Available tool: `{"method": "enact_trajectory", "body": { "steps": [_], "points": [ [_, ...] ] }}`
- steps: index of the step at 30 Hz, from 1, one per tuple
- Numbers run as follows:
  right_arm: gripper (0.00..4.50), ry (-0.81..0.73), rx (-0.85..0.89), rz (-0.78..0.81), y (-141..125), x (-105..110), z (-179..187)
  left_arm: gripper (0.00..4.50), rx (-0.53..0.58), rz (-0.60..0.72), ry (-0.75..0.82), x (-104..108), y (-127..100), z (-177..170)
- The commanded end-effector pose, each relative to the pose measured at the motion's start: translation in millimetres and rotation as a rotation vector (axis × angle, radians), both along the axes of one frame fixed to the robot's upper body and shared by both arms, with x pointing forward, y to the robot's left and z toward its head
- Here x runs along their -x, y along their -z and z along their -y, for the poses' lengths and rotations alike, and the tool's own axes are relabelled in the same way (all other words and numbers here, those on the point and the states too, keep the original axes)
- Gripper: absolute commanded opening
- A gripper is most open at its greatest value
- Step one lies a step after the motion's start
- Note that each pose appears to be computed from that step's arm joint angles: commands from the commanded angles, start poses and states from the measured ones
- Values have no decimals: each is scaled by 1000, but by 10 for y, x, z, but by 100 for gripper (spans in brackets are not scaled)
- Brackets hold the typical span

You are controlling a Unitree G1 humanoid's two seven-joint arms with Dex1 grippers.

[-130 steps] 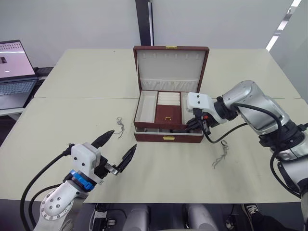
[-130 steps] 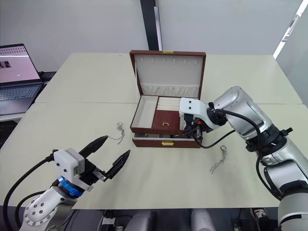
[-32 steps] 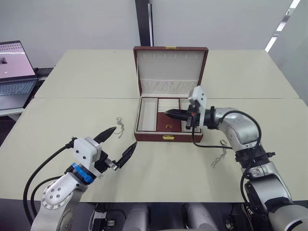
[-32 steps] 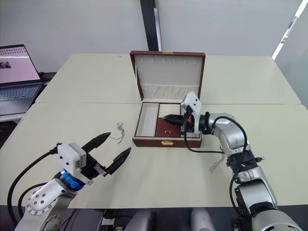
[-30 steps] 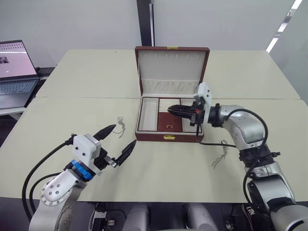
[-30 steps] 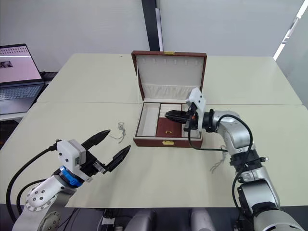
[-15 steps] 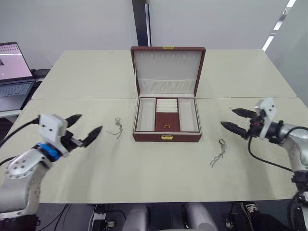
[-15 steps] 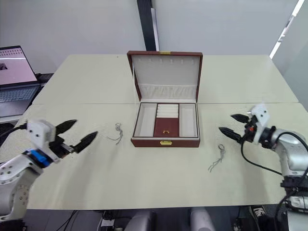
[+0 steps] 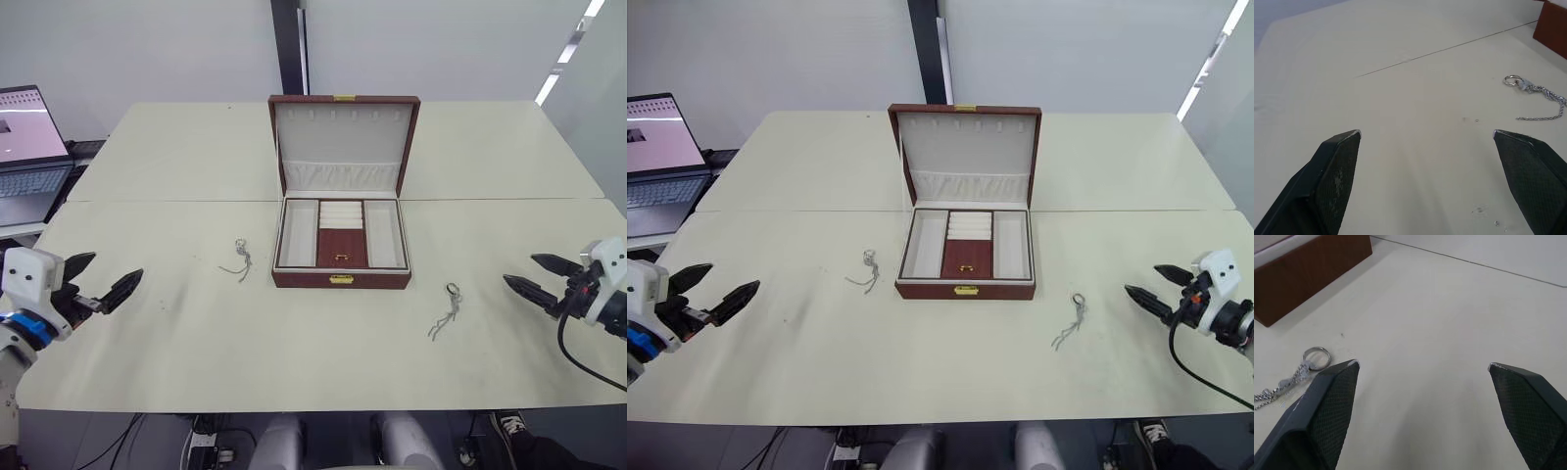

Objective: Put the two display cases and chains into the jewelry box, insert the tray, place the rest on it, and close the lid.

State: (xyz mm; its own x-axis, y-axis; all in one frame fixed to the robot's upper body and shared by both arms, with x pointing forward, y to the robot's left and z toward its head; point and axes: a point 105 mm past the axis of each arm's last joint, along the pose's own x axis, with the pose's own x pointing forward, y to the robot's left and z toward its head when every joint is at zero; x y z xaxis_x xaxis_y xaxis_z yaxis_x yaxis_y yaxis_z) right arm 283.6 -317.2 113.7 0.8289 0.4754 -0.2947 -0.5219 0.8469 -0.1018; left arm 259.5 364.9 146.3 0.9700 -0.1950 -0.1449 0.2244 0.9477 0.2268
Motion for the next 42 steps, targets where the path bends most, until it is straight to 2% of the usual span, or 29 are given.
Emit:
{"method": "enact_trajectory", "body": {
  "steps": [1, 5, 18, 21, 24, 29, 32, 36, 42],
  "points": [
    [449, 31, 26, 56, -88, 3, 95, 450, -22, 18, -13, 44, -66, -71],
    [449, 51, 39, 71, -57, -14, 122, 450, -11, -6, -19, 78, 19, -93],
    [449, 36, 11, 81, -97, -44, 88, 450, -1, -8, -19, 85, 67, -51],
    [449, -9, -20, 88, -171, -52, -22, 450, 15, -5, -19, 56, 93, -12],
    [449, -102, -51, 98, -290, -61, -252, 450, 52, 56, -48, -26, 54, 42],
    [449, -359, -100, 154, -638, 2, -918, 450, 130, 120, -70, -177, 53, 309],
    [449, -470, -104, 166, -717, 93, -1185, 450, 142, 131, -63, -267, 69, 505],
    [449, -556, -89, 171, -728, 184, -1372, 450, 150, 145, -62, -363, 78, 733],
    [449, -620, -77, 187, -773, 225, -1544, 450, 247, 143, -23, -473, 156, 1298]
  ]
}}
